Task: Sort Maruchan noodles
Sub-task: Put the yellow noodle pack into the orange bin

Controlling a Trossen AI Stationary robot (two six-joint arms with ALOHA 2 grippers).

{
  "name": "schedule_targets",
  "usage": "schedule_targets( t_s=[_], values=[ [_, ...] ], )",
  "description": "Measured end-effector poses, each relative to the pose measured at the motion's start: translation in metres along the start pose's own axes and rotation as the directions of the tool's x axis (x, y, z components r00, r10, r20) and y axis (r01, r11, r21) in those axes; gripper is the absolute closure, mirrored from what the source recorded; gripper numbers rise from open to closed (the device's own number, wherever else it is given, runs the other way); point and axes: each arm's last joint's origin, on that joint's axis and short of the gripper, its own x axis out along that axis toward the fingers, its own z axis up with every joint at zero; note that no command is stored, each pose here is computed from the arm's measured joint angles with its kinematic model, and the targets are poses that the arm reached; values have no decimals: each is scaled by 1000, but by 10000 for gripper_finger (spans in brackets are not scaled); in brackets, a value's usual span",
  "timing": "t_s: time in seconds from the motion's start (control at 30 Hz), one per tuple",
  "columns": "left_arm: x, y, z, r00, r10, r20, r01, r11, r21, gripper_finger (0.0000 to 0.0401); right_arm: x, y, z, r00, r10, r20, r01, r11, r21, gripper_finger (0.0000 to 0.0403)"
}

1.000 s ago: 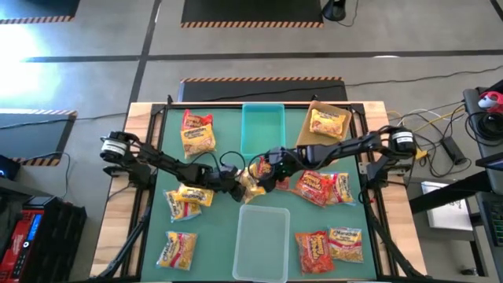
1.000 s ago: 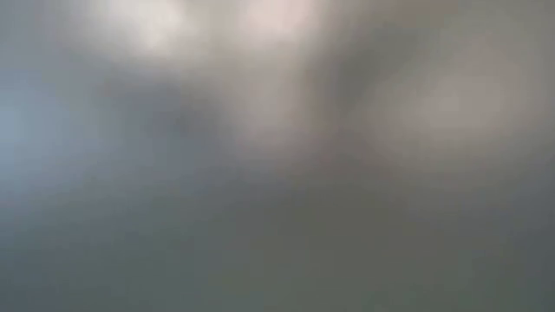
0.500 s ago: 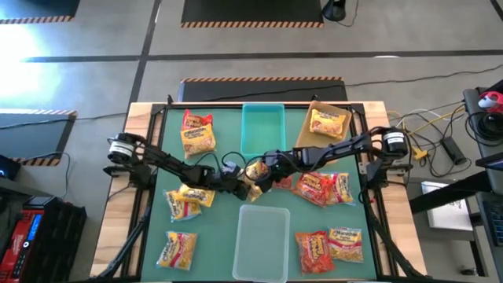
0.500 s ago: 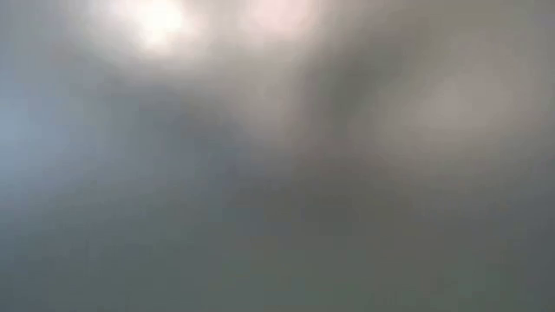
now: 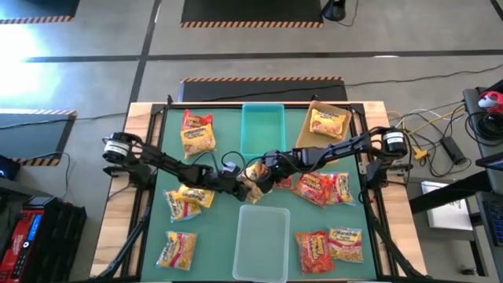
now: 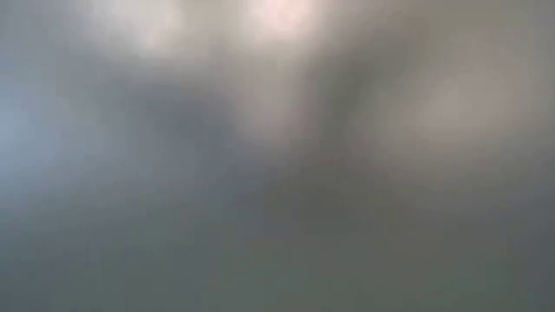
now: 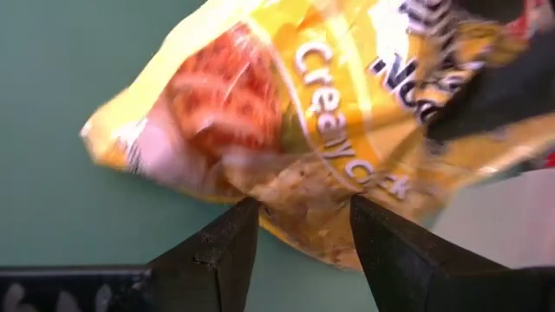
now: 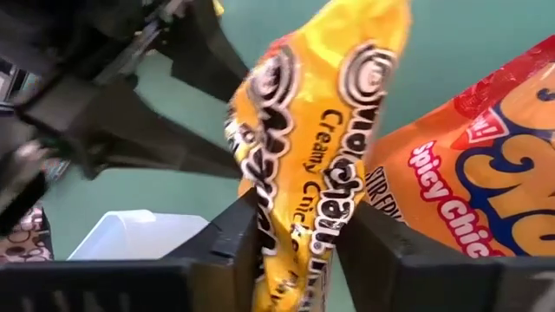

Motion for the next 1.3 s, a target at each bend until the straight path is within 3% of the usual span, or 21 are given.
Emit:
schedule_targets(
  t_s=[0.37, 0.67, 0.87, 1.13, 1.3],
  values=[
    [-25, -13, 6, 999, -45, -6, 45, 999, 12, 233, -5, 3, 1, 999, 33, -18, -33, 999, -17, 353],
    [-63, -13, 16, 999, 32, -9, -31, 998, 60, 233, -24, 14, 6, 997, 79, 24, -78, 995, -58, 390],
    [-82, -14, 22, 998, 50, 41, -54, 993, 102, 233, -27, 13, 8, 997, 75, 25, -73, 995, -66, 394],
    [-68, -10, 14, 997, 76, -2, -75, 986, 148, 233, -16, 8, 4, 998, 58, -13, -59, 996, -64, 392],
    [-49, -14, 5, 999, 7, -49, 2, 984, 177, 233, -17, 9, 5, 990, 123, -69, -128, 990, -63, 365]
  ],
)
